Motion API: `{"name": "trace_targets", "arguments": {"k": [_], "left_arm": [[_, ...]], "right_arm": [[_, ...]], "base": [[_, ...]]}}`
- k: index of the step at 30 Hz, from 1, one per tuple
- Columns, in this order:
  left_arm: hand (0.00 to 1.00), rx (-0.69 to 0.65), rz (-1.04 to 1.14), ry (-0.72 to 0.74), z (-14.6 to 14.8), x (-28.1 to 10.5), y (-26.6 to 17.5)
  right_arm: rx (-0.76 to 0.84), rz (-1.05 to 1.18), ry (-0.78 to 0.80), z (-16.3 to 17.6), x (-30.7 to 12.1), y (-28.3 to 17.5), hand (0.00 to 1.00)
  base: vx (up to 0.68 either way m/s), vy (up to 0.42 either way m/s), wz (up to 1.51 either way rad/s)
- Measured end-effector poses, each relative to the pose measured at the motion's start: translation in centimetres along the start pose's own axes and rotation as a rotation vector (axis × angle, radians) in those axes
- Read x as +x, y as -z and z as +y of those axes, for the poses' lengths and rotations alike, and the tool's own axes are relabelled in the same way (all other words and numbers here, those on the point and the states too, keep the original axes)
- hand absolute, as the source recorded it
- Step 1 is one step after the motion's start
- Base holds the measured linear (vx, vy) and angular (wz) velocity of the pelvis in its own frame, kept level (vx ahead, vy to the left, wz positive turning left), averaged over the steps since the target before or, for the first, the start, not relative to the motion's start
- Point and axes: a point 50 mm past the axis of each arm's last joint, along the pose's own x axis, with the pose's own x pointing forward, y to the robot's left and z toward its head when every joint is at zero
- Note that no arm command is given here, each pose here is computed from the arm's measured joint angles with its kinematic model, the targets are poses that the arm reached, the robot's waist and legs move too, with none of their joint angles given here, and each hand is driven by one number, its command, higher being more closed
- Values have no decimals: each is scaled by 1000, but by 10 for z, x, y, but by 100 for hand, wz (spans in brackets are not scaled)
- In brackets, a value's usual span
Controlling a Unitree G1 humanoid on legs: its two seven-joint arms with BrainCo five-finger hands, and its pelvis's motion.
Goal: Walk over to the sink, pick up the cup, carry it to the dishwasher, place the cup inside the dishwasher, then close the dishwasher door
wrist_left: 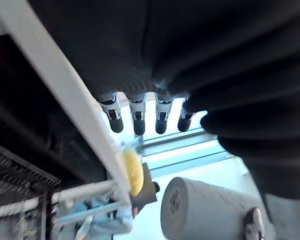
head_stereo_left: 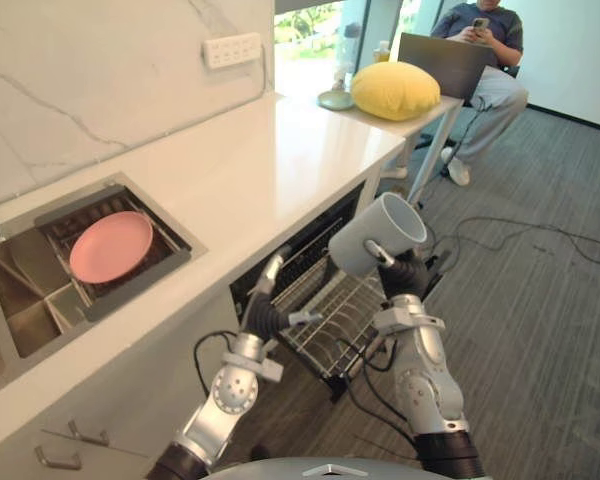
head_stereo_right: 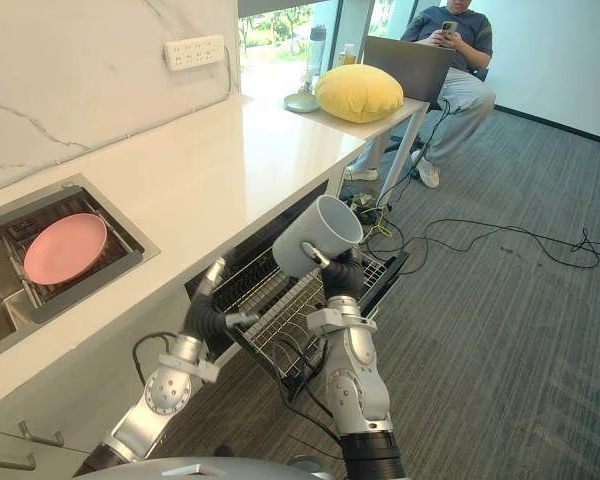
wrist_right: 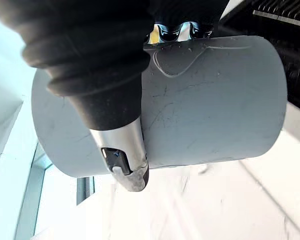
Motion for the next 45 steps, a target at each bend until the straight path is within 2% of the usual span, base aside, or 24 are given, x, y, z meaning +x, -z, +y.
{"name": "trace_targets", "arguments": {"k": [2, 4, 8, 12, 14, 19, 22, 27, 33, 40, 44, 45], "left_arm": [[0, 23, 73, 84, -5, -6, 14], [0, 48, 127, 103, -4, -12, 24], [0, 78, 196, 96, 5, -22, 35], [0, 99, 285, 25, 17, -30, 50], [0, 101, 319, -9, 26, -31, 55], [0, 89, 374, -73, 44, -30, 65], [0, 87, 406, -76, 44, -37, 71], [0, 28, 414, -96, 45, -41, 75], [0, -25, 473, -116, 44, -49, 85], [0, -56, 511, -113, 39, -57, 93], [0, -63, 514, -118, 40, -59, 95], [0, -69, 513, -121, 40, -58, 94]], "right_arm": [[-96, 39, 41, -19, 4, 4, 100], [-137, 77, 75, -31, 6, 10, 100], [-192, 123, 104, -40, 16, 19, 100], [-273, 177, 139, -49, 16, 37, 100], [-325, 185, 174, -51, 34, 38, 100], [-468, 88, 210, -54, 107, -20, 100], [-527, 90, 262, -63, 128, -44, 100], [-539, 129, 294, -66, 142, -59, 100], [-616, 134, 284, -61, 159, -101, 100], [-725, 290, 226, -64, 160, -96, 100], [-728, 344, 189, -61, 160, -92, 100], [-726, 351, 185, -61, 160, -92, 0]], "base": [[12, 1, 5], [25, -15, 10], [4, -25, 20], [6, -44, 28], [-14, -55, 29], [-35, -44, 33], [-7, -52, 26], [12, -80, 28], [-3, -69, 12], [8, -93, 16], [-28, -115, 19], [-34, -114, 13]]}}
